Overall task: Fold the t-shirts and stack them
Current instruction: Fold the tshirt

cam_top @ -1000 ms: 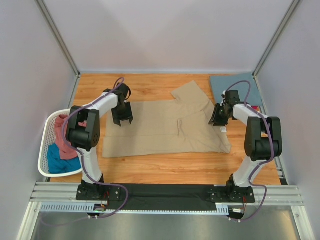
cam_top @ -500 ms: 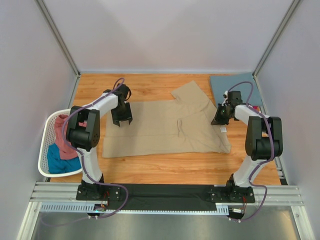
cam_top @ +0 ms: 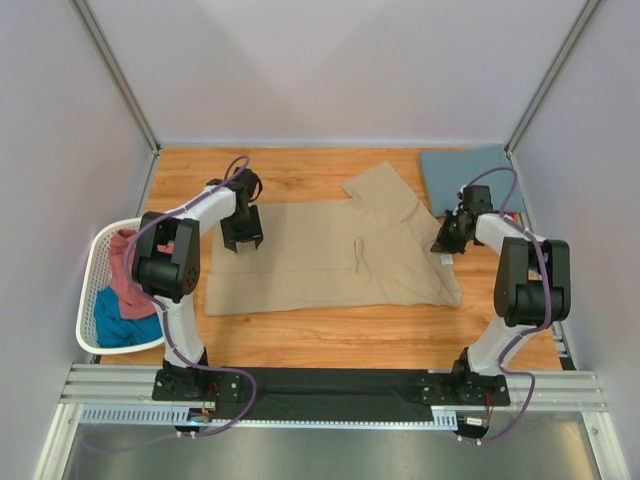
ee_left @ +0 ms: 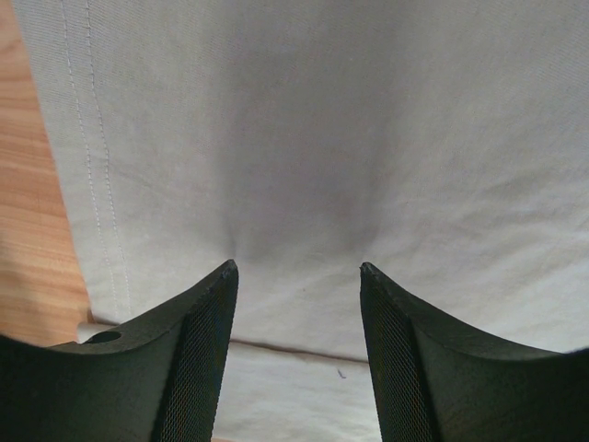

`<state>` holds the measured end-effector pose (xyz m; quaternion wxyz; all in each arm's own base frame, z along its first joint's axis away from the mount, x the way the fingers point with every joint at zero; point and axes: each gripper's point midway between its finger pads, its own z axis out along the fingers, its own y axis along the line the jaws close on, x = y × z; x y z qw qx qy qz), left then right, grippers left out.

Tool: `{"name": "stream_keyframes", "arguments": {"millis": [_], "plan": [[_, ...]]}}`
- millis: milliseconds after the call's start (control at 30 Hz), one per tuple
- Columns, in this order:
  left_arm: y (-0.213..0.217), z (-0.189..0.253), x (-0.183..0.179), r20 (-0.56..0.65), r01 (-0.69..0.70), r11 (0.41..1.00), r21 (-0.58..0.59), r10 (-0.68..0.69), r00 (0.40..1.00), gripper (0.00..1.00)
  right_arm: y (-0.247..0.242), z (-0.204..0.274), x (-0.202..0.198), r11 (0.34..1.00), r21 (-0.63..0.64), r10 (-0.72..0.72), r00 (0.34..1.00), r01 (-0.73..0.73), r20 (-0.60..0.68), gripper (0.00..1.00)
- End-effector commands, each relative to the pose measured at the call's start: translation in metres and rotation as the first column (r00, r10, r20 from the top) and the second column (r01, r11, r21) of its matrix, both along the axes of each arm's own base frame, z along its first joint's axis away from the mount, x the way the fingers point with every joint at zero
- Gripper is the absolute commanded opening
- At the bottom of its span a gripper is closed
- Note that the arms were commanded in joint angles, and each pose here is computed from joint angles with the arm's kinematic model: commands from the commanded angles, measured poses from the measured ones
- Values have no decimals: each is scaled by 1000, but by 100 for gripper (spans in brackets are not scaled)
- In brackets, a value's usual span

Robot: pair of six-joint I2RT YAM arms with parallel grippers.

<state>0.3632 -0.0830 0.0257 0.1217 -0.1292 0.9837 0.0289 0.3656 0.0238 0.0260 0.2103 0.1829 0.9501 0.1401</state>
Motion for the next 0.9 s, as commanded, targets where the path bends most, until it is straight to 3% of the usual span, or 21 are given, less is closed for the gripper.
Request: {"name": "stream_keyframes", "arguments": {"millis": [0, 67, 300, 467, 867], "plan": [[3, 1, -1, -5, -15, 1000, 11, 15, 1000, 63, 7, 23, 8, 999, 33, 14, 997, -17, 79, 4], [3, 1, 0, -6, -15, 1000, 10, 15, 1000, 63, 16, 31, 6, 996, 75, 44, 995, -51, 89, 18], [-3, -2, 1, -20, -7, 1000, -19, 7, 1000, 63, 18, 32, -14, 993, 74, 91, 994, -95, 56, 33], [-5, -2, 0, -22, -7, 1000, -28, 6, 1000, 63, 11, 4, -22, 992, 42, 118, 992, -116, -40, 35], [-9, 5, 5, -2, 1, 999, -47, -1, 1000, 63, -3, -1, -44, 996, -16, 81, 988, -84, -128, 35]]}}
